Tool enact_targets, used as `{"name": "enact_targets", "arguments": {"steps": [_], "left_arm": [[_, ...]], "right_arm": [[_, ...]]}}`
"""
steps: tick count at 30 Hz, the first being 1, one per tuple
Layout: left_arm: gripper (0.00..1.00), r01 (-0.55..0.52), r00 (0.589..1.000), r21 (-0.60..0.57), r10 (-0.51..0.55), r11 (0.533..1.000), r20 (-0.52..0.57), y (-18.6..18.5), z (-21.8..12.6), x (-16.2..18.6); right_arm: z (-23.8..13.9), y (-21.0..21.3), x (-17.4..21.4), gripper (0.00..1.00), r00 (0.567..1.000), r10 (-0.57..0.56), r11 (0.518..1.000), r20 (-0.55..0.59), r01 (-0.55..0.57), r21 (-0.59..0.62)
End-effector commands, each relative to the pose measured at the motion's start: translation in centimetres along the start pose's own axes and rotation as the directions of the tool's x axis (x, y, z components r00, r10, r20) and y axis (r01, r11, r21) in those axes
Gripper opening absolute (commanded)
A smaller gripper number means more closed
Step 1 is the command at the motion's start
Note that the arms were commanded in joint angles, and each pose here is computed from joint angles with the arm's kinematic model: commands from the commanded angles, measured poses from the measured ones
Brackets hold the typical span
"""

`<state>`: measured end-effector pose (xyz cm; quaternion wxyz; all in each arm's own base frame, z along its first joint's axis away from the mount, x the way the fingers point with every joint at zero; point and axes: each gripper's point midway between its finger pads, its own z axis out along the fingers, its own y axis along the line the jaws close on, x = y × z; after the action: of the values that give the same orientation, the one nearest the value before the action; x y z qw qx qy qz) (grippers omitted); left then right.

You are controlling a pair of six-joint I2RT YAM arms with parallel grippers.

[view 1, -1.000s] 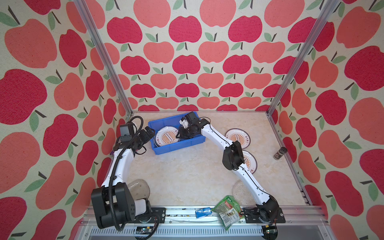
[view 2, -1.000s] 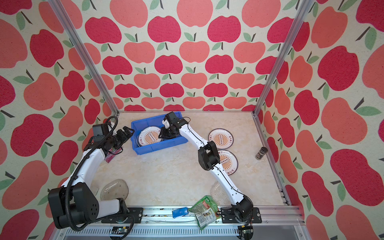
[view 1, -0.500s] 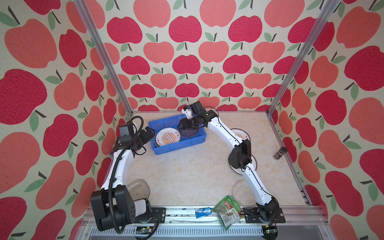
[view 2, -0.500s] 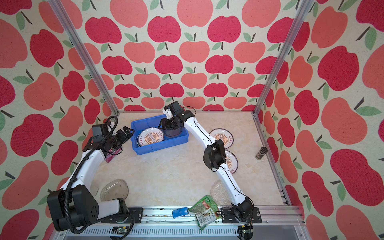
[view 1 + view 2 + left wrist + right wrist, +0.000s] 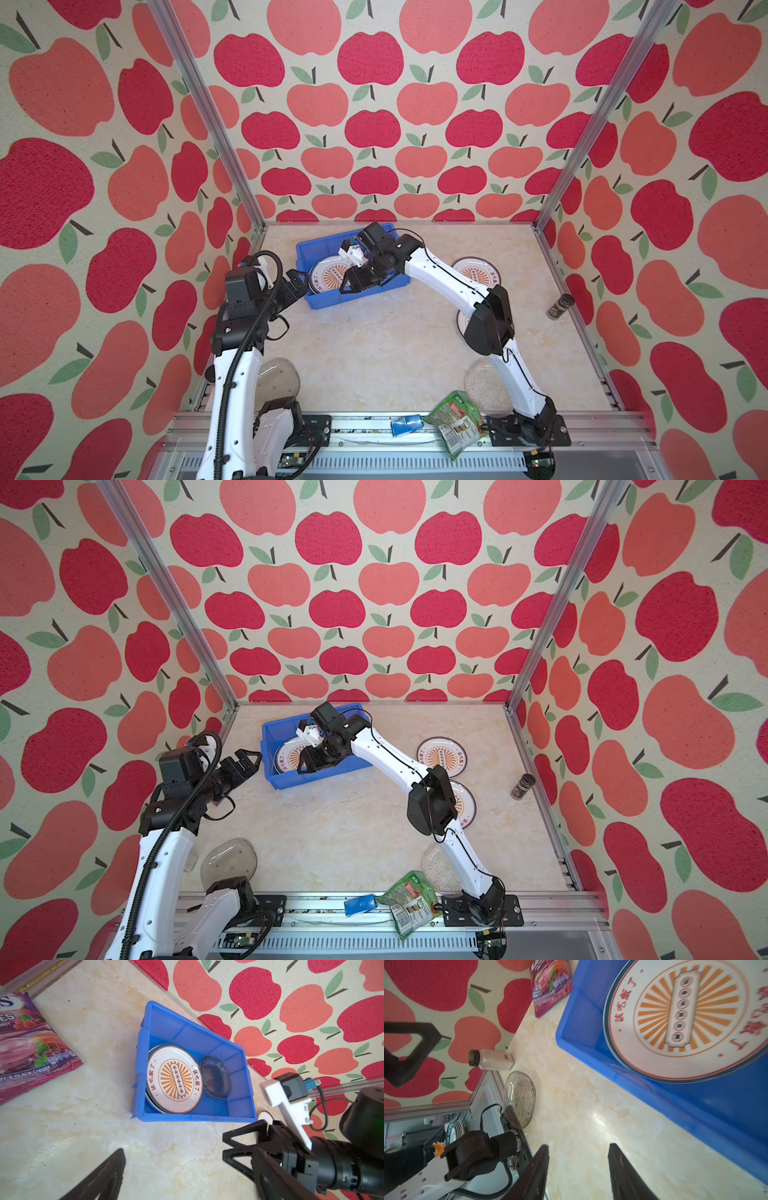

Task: Place the plates into the plastic bin on the countertop
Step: 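Withdraw the right gripper and move it toward the clear ribbed glass dish, then lower the right gripper and grasp the edge of the glass dish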

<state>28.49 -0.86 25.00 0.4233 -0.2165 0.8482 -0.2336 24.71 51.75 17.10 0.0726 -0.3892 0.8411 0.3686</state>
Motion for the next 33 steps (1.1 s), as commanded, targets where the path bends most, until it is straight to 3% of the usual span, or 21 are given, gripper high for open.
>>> {"name": "enact_targets", "arguments": {"steps": [1,7,16,25,29,33], "left_arm": [[0.97,0.029,0.998,0.018,-0.028,0.999,-0.06,0.6,0.3,1.7],[0.98,0.081,0.997,0.138,-0.08,0.987,-0.013,-1.7,-2.0,-0.4],[0.97,0.156,0.986,0.079,-0.159,0.985,0.04,-0.4,-3.9,-1.1],[0.97,0.15,0.988,0.102,-0.152,0.983,0.017,-0.7,-3.4,-1.2],[0.97,0.137,0.989,0.1,-0.141,0.985,0.037,-1.0,-4.0,-1.5],[0.97,0.146,0.988,0.102,-0.151,0.984,0.042,-0.9,-4.0,-1.4]], "right_arm": [[2.0,2.7,1.5,0.52,0.999,-0.035,0.997,-0.017,0.034,-0.075],[6.7,5.3,2.9,0.55,0.999,-0.013,0.984,-0.043,0.005,-0.176],[11.4,8.6,4.9,0.55,0.994,0.046,0.946,-0.097,-0.074,-0.316],[14.6,11.4,7.4,0.49,0.984,0.043,0.946,-0.175,-0.096,-0.31],[15.8,11.1,8.1,0.42,0.976,0.071,0.942,-0.206,-0.133,-0.307],[16.4,10.9,8.7,0.41,0.97,0.074,0.94,-0.23,-0.145,-0.308]]}}
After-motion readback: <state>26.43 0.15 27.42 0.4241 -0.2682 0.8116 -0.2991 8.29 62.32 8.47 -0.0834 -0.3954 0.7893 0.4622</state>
